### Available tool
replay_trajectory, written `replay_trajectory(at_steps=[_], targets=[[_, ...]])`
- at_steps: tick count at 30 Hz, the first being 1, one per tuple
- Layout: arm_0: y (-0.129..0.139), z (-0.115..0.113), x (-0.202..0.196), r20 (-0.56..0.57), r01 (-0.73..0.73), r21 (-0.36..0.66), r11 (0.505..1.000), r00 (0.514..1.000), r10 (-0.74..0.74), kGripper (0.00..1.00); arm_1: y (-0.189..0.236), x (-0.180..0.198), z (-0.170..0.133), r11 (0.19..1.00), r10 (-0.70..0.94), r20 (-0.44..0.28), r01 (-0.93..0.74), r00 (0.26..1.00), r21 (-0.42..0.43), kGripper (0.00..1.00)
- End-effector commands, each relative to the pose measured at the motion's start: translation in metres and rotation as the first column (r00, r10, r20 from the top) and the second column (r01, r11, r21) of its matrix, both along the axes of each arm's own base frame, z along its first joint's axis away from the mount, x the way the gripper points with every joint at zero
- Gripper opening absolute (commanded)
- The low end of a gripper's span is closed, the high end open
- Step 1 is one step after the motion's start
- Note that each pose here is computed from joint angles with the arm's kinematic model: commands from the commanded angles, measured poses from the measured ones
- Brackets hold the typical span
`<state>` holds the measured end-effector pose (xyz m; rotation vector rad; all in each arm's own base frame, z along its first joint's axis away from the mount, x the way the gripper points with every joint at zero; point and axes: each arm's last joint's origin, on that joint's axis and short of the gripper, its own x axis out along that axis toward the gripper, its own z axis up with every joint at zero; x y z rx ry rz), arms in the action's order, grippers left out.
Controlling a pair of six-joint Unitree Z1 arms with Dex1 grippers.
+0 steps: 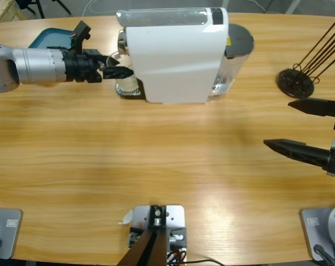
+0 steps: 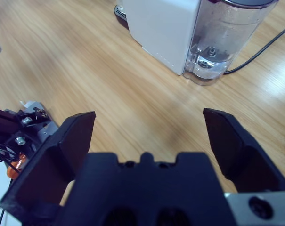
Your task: Pour coffee
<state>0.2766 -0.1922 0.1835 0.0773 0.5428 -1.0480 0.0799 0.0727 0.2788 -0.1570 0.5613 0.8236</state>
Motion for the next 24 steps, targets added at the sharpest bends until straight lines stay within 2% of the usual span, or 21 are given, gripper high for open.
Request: replay_trajectory(at_steps=[1,5,8,13,18,21,24], targets=[[0.002,-0.015,-0.01,-0.055,0.033,0.01,0.999,0.998,-0.033,0.314,0.0,0.001,-0.012,1.0,-0.016,-0.041,0.015,0.999,-0.024,1.0],[0.013,-0.005,-0.021,-0.021,-0.008,0.027,1.0,1.0,0.009,0.315,0.0,0.001,-0.011,1.0,-0.015,-0.039,0.014,0.999,-0.022,1.0],[0.034,0.005,-0.03,0.02,-0.1,0.052,0.994,0.995,0.099,0.315,0.0,0.001,-0.011,1.0,-0.015,-0.039,0.014,0.999,-0.022,1.0],[0.069,0.033,-0.046,0.106,-0.267,0.062,0.962,0.96,0.26,0.315,0.0,0.001,-0.011,1.0,-0.012,-0.04,0.011,0.999,-0.02,1.0],[0.115,0.058,-0.041,0.192,-0.493,0.046,0.869,0.858,0.476,0.315,0.0,0.001,-0.011,1.0,-0.01,-0.038,0.009,0.999,-0.017,1.0],[0.141,0.06,-0.024,0.201,-0.591,0.031,0.806,0.794,0.574,0.324,0.0,0.0,-0.011,1.0,-0.009,-0.037,0.008,0.999,-0.015,1.0],[0.167,0.05,-0.006,0.168,-0.68,0.021,0.733,0.725,0.668,0.333,-0.001,0.0,-0.01,1.0,-0.01,-0.034,0.009,0.999,-0.013,1.0]])
